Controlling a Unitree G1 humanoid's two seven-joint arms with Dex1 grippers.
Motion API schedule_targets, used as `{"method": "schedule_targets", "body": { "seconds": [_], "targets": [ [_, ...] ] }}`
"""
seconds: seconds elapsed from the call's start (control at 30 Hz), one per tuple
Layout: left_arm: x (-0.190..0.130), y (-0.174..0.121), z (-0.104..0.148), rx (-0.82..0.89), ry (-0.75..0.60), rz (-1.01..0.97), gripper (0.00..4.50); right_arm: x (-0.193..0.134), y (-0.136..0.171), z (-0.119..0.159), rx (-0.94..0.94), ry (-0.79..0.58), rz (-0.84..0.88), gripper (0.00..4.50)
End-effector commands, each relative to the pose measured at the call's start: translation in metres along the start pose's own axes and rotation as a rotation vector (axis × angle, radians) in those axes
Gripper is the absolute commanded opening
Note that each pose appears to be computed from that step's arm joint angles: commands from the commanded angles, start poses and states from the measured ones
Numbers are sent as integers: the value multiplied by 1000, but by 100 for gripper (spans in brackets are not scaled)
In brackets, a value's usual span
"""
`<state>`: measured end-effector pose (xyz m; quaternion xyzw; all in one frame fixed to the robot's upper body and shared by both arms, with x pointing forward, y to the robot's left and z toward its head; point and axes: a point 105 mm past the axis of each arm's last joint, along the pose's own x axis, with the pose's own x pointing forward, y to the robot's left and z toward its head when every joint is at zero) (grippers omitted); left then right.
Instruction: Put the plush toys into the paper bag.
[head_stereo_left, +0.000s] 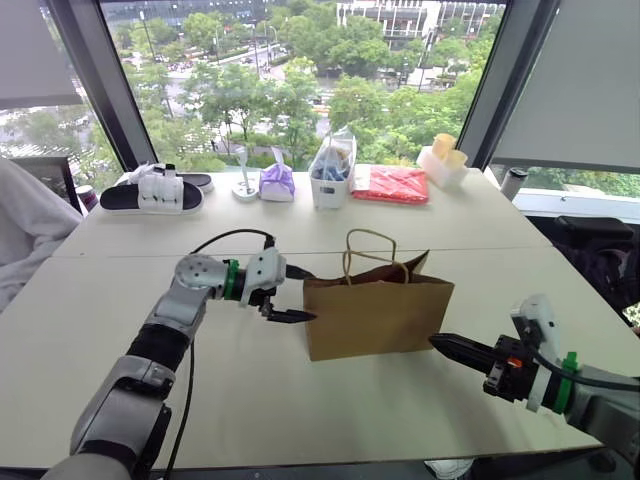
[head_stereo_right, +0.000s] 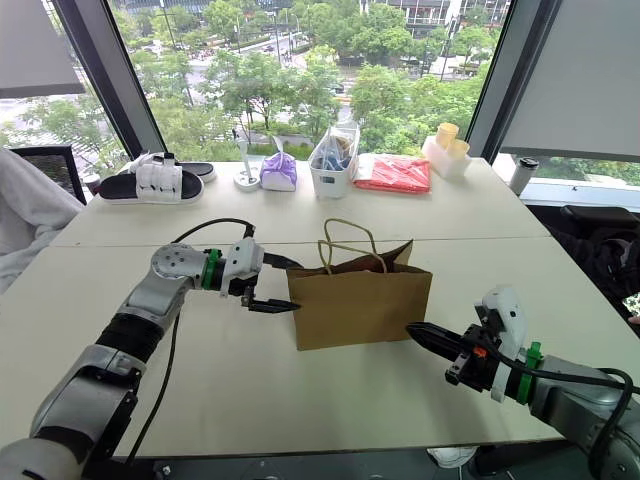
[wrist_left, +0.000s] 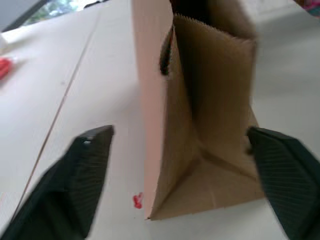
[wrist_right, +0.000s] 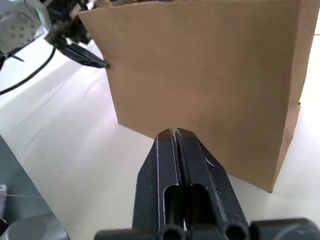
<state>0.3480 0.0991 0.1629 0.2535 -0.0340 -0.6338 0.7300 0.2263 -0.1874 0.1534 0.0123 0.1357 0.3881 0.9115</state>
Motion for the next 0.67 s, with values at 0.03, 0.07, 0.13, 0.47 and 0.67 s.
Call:
{"method": "schedule_targets", "body": {
  "seconds": [0.03,0.07,0.13,0.47,0.67],
  "targets": [
    [-23,7,21,-9,-33,91,446,-3,3,5,-29,-17,17,0],
    [-34,5,23,-45,-21,119,446,-5,3,4,-31,-16,12,0],
    [-68,-8,27,-198,-18,208,446,-11,1,2,-30,-14,-1,0],
    [-110,-103,6,-604,66,529,446,-33,-10,4,-36,44,-10,0],
    [-108,-127,-7,-703,74,673,446,-31,-19,11,-55,53,-8,0]
  ]
}}
